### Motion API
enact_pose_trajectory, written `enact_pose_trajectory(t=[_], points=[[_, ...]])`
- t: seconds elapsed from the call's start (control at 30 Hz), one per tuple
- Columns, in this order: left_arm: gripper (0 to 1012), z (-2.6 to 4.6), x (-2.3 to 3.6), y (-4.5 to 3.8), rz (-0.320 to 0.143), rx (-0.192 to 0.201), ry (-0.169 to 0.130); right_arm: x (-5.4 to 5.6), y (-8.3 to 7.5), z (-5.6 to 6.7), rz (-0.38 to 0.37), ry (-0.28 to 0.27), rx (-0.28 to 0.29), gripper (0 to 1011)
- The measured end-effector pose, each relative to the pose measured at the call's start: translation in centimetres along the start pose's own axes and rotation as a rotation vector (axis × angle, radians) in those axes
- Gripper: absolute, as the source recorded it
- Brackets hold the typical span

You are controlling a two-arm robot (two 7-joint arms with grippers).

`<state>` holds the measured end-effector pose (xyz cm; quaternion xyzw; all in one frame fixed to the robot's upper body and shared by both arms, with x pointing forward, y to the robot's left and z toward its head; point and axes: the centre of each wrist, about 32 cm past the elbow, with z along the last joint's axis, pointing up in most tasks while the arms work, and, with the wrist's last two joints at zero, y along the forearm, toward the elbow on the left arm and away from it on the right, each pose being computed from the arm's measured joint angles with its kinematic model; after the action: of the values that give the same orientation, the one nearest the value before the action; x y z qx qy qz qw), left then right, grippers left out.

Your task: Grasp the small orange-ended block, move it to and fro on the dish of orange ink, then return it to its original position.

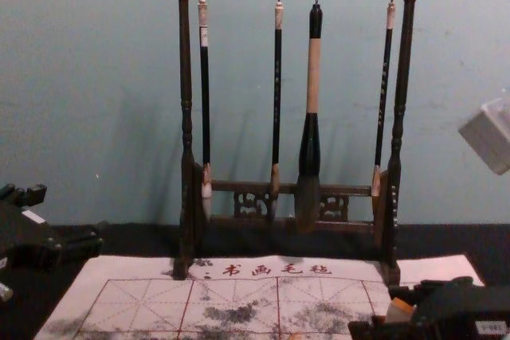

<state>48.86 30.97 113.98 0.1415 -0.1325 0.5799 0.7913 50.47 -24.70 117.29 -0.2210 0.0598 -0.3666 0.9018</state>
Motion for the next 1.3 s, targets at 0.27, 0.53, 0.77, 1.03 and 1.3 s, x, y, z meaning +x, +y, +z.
enact_pose_trajectory(t=[0.27, 0.53, 0.77, 1.03, 1.3], points=[[1001, 0.0, 0.0, 0.0, 0.0, 0.0, 0.0, 0.0, 0.0, 0.0, -0.002, -0.004, 0.017, 1003], [1001, 0.0, 0.0, 0.0, 0.0, 0.0, 0.0, -0.6, -0.8, -0.7, -0.144, -0.075, 0.297, 1003], [1001, 0.0, 0.0, 0.0, 0.0, 0.0, 0.0, -1.2, -1.1, -2.1, -0.376, -0.121, 0.348, 1003], [1001, 0.0, 0.0, 0.0, 0.0, 0.0, 0.0, -1.3, -0.9, -4.3, -0.438, -0.099, 0.22, 1003], [1001, 0.0, 0.0, 0.0, 0.0, 0.0, 0.0, -1.3, -0.7, -4.8, -0.439, -0.088, 0.199, 1003]])
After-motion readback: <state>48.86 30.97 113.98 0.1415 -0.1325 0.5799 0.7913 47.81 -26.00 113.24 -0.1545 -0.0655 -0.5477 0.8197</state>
